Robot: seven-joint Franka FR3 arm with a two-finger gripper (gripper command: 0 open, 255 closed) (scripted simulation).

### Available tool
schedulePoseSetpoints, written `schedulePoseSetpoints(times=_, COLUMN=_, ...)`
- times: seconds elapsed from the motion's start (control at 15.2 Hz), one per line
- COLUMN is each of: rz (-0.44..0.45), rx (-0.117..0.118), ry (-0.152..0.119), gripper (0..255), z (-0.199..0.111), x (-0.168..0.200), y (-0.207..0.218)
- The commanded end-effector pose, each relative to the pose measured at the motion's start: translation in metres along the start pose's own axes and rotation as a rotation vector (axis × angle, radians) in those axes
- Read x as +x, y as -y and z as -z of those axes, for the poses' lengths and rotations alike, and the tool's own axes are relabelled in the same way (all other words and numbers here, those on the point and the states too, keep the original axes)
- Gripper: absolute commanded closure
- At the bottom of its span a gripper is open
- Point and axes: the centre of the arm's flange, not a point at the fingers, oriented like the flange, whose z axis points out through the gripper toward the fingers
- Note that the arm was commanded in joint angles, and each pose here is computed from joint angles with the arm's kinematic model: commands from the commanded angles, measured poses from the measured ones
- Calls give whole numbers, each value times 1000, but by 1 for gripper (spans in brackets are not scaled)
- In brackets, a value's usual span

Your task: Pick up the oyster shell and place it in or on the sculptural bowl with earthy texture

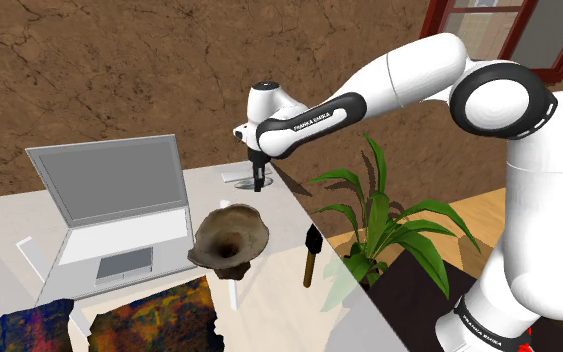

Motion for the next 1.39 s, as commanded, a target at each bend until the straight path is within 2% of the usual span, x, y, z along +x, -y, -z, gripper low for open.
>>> schedulePoseSetpoints(times=0.0, rz=0, rx=0, ry=0, gripper=255, z=10, x=1, y=-1)
schedulePoseSetpoints(times=1.32, rz=0, rx=0, ry=0, gripper=255, z=114, x=7, y=-20)
